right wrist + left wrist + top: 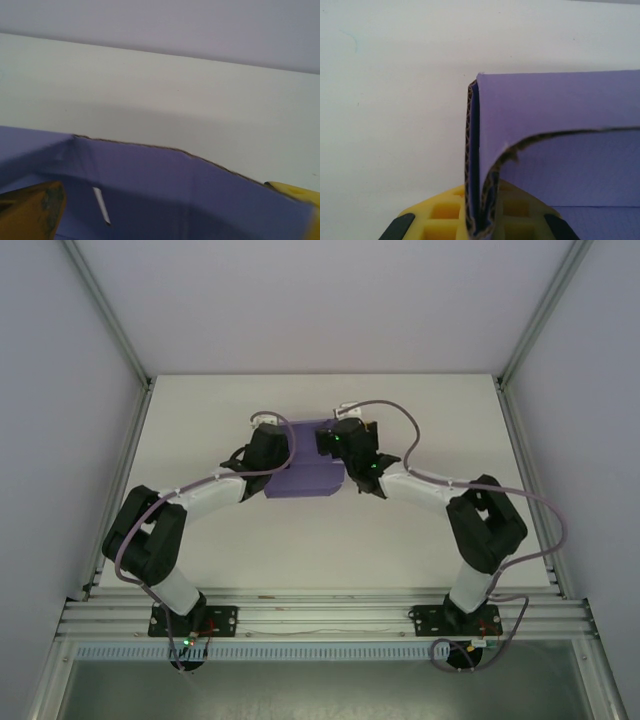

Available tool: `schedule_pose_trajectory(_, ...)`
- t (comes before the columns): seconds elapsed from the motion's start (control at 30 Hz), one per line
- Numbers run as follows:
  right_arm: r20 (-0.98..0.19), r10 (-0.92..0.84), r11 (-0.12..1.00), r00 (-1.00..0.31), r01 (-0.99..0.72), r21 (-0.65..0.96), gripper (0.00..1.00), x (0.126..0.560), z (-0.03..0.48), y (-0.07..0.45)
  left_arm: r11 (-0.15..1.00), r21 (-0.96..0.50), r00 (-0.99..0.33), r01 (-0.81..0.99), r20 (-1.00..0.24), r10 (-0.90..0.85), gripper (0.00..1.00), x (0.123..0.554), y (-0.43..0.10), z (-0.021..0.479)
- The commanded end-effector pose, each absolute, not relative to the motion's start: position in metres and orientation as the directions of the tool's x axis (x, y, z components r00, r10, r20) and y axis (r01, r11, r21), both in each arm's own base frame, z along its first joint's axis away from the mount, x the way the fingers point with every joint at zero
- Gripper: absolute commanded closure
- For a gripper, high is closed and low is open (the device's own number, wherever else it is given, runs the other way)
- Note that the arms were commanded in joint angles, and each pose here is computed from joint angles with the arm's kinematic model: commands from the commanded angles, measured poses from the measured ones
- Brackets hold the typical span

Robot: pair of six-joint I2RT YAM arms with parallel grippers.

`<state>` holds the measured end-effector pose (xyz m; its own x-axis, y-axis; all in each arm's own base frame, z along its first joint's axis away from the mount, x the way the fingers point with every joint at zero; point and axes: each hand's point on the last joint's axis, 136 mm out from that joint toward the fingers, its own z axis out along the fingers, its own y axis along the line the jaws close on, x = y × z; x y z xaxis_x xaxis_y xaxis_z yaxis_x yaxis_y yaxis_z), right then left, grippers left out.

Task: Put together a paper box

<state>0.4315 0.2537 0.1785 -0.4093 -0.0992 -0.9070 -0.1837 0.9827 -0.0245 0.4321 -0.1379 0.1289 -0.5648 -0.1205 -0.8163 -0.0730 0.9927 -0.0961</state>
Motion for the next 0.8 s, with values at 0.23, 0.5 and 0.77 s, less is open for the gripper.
schedule_pose_trajectory(0.23,-0.86,-0.04,0.993,-0.509,-0.118,0.024,0.0,0.358,0.189,0.181,0.988,-0.127,-0.444,-0.093,-0.883,-0.155,1.0,0.433,-0.132,0.171)
schedule_pose_trajectory(0.5,-0.83,0.059,0.991,-0.554,-0.066,0.114,0.0,0.367,0.167,0.16,0.987,-0.156,-0.424,-0.033,-0.892,-0.155,1.0,0.432,-0.141,0.18)
schedule_pose_trajectory(0.77,-0.831,0.074,0.975,-0.551,-0.136,0.176,0.0,0.393,0.166,0.187,0.986,-0.166,-0.428,-0.012,-0.89,-0.155,1.0,0.432,-0.145,0.18)
